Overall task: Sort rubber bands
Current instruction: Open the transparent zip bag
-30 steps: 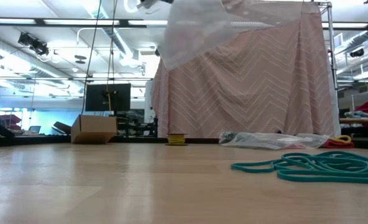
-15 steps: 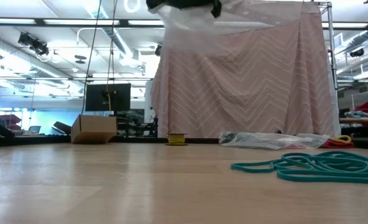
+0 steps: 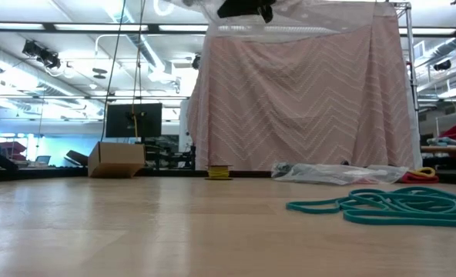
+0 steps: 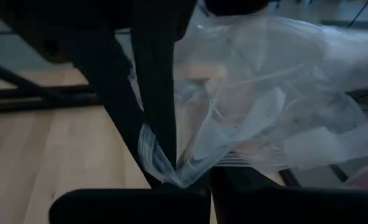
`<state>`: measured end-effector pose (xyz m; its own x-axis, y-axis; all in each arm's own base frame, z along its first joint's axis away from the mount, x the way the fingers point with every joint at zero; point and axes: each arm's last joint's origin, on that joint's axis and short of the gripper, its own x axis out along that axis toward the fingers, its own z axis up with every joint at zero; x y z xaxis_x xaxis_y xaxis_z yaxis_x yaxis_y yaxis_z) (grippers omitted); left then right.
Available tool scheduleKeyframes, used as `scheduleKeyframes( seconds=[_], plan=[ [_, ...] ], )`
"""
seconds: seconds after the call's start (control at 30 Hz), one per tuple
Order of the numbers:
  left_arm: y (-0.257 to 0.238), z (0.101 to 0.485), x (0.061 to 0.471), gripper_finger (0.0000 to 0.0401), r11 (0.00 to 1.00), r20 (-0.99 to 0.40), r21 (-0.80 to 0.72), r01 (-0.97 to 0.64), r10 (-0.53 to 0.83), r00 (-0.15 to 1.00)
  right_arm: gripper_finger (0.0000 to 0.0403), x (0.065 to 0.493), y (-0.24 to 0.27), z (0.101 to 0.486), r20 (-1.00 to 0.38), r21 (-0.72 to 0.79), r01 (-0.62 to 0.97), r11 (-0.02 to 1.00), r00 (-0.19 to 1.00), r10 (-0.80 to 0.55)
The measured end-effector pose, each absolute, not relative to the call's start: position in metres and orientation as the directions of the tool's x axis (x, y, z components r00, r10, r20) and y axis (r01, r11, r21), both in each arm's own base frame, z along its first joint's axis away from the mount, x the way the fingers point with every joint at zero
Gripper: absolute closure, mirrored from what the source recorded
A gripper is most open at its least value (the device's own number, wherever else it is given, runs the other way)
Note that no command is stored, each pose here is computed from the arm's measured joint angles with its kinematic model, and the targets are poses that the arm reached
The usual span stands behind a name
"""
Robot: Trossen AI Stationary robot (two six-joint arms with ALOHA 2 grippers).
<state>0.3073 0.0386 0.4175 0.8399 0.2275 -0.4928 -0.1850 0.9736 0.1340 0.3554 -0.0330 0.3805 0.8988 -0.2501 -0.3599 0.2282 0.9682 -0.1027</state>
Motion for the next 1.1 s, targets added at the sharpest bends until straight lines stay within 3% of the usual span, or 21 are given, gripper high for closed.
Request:
scheduleKeyframes(
  seconds=[0.77,0.93,1.1],
  plan=[
    [0.047,0.493,0.283,0.0401,0.817,-0.231,0.342,-0.465,0.553,0.801,0.0403,0.357,-0.032,0.429,0.096,-0.086,0.308,0.948,0.949,-0.299],
    [0.058,0.503,0.272,0.0401,0.701,-0.201,0.404,-0.588,0.695,0.69,0.0403,0.357,-0.013,0.428,0.084,-0.123,0.143,0.982,0.987,-0.133],
    [0.058,0.503,0.272,0.0401,0.782,-0.236,0.332,-0.527,0.61,0.757,0.0403,0.356,-0.009,0.43,0.086,-0.166,0.253,0.953,0.967,-0.241]
  ],
)
